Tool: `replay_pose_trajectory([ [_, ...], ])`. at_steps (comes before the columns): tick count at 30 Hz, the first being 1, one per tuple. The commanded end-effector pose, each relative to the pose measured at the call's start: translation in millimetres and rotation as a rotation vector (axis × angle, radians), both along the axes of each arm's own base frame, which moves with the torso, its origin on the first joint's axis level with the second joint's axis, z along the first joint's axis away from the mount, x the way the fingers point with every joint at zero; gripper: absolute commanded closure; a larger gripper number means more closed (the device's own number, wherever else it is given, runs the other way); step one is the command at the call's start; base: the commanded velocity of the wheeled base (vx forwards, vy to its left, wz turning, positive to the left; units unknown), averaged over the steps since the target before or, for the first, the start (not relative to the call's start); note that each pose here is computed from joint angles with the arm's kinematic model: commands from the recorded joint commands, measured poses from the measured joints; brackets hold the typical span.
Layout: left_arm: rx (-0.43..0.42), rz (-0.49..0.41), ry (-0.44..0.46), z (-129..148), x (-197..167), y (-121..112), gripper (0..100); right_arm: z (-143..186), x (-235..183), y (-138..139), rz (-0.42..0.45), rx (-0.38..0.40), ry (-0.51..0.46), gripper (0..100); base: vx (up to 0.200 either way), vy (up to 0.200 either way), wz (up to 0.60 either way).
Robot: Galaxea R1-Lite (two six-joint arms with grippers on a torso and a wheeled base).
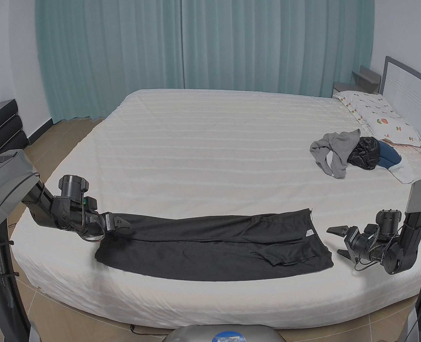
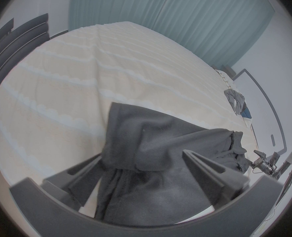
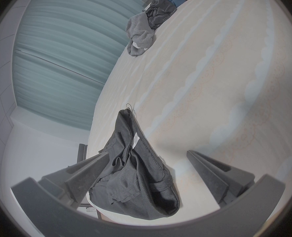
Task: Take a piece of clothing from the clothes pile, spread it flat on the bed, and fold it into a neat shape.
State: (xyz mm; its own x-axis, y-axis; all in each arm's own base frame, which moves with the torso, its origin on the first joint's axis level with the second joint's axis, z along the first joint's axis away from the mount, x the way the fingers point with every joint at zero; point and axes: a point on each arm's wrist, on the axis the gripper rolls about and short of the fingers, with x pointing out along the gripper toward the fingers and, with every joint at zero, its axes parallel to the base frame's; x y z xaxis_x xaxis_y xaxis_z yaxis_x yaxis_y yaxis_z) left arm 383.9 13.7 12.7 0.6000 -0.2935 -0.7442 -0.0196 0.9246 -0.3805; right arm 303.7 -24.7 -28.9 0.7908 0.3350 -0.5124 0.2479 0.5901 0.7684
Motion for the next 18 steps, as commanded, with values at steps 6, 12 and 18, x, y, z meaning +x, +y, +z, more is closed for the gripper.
replay_pose_trajectory([
  [6,0.005,-0.022,0.029,-12.6,1.1,-8.5,0,-0.4,-0.3,0.2,0.001,0.0,0.001,0,0.0,0.0,0.0],
  [12,0.006,-0.023,0.03,-11.6,0.1,-8.5,100,-0.4,-0.3,-0.3,-0.001,0.0,0.001,0,0.0,0.0,0.0],
  [18,0.039,0.001,0.015,-2.5,-2.7,-8.9,100,-0.5,-0.4,-0.3,-0.001,0.001,0.002,0,0.0,0.0,0.0],
])
